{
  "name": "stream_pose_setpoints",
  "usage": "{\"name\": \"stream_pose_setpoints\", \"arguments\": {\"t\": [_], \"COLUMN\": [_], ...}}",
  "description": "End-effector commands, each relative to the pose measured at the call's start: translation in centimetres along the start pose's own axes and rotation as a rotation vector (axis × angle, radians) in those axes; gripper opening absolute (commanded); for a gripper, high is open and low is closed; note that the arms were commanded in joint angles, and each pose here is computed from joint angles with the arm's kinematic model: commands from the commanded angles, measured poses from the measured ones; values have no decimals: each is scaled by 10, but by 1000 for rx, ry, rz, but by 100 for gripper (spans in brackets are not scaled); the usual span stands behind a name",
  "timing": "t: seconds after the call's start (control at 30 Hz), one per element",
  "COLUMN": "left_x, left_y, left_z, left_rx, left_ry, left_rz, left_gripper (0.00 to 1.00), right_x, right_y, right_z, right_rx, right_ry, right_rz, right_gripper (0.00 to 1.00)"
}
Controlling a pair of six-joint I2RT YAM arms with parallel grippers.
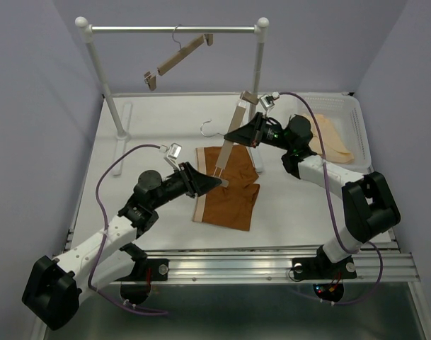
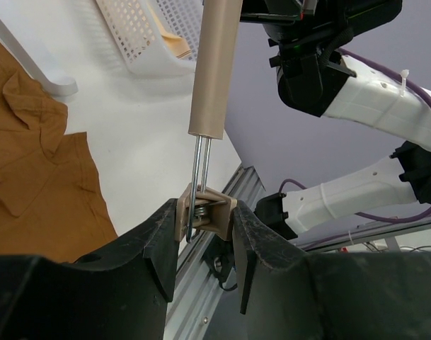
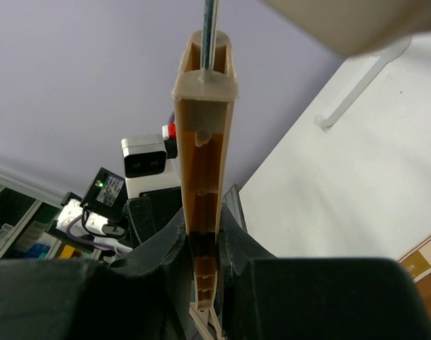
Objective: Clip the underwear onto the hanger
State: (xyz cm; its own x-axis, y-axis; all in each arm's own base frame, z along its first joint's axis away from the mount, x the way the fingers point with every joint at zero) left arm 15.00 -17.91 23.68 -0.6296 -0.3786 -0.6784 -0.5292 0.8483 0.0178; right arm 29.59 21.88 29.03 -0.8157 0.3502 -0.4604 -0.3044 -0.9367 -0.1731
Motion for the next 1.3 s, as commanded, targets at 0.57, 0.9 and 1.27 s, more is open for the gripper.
{"name": "stream_pose_setpoints", "arguments": {"t": [0.57,0.9,1.27], "left_x": [-23,-23,-26], "left_y": [-10,-9,-6], "left_z": [-26,-25,-26], "left_rx": [87,61,45], "left_ry": [-116,-109,-119], "left_rz": [-24,-34,-71], "left_gripper": [53,39,0], "right_x": [-11,-11,-12], "right_y": [-5,-4,-5], "right_z": [3,2,-1], "right_rx": [74,94,115], "right_ry": [84,83,94], "right_rz": [-61,-70,-46], "right_gripper": [1,1,1]}}
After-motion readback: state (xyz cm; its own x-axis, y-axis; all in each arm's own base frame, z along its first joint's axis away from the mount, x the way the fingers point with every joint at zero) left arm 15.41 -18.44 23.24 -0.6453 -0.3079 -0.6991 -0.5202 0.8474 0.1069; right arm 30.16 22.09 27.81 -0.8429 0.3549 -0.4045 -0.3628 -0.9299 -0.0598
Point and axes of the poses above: each gripper's point midway between its finger pads, its own y axis back along the fingers, its own z axis along the line the jaws close on, x = y × z, the point moved 10 cm from there along y, back along the fingers, and after that the axes turned 8 degrees about -y, right-handed, at the moved point
